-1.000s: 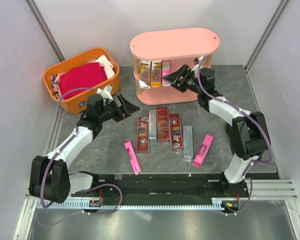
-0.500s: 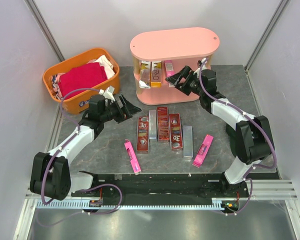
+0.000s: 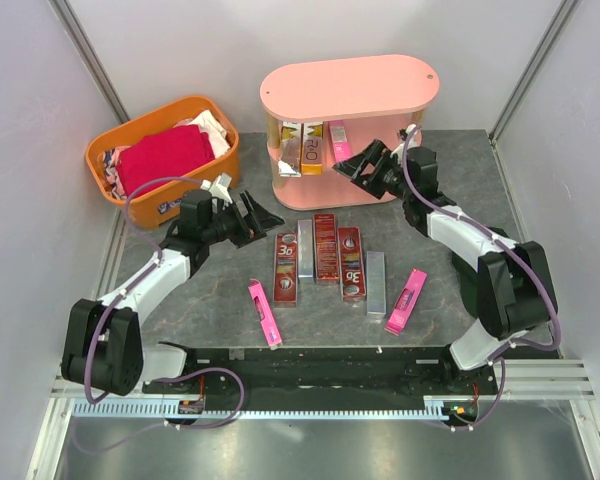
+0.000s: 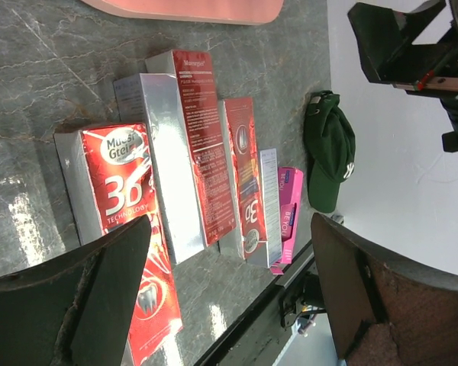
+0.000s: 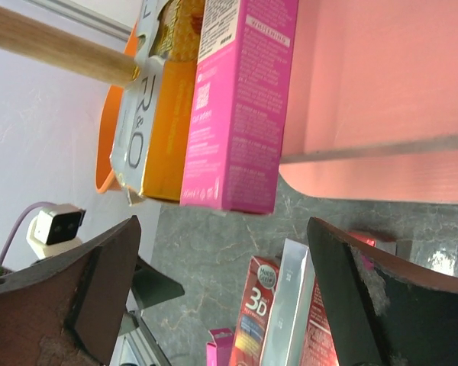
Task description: Place and organize the toothpastes onto the shelf
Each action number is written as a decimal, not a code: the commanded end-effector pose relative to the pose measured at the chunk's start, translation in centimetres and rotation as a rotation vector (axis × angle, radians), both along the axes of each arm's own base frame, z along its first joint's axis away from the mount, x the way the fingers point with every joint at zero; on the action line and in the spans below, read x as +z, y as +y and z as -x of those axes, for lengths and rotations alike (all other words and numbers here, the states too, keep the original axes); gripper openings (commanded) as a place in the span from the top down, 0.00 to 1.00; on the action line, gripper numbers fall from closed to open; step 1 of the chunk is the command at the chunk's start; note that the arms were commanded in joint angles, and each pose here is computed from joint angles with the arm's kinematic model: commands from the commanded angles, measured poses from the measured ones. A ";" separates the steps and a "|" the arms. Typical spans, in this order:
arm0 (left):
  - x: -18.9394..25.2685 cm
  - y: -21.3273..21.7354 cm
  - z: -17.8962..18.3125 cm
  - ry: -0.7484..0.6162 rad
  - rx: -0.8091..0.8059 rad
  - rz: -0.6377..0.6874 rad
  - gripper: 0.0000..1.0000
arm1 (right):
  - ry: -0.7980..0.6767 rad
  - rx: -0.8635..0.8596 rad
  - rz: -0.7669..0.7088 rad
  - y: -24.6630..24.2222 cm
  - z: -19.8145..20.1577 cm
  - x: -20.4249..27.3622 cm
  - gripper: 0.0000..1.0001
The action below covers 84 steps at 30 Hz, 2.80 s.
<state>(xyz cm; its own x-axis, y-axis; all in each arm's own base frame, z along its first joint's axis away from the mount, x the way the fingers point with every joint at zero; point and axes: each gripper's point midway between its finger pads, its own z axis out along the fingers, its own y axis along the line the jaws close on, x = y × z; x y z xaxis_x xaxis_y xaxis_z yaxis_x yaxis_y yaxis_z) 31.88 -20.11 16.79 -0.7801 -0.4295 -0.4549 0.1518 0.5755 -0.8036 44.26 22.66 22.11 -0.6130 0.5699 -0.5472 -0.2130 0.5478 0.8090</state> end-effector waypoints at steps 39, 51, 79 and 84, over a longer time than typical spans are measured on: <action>-10.7 4.9 10.1 0.320 0.137 -0.371 0.19 | 0.030 0.181 0.139 -1.2 17.6 -4.7 0.02; -15.4 3.2 10.8 0.426 -0.006 -0.466 0.49 | 0.046 0.122 0.156 -2.0 18.1 -4.3 0.02; 15.1 -0.3 -2.0 -0.300 0.205 0.151 0.73 | -0.240 0.297 -0.120 4.0 14.9 7.8 0.02; 16.2 1.8 -2.5 -0.304 0.320 0.341 0.74 | -0.260 0.359 -0.280 4.9 16.0 9.6 0.02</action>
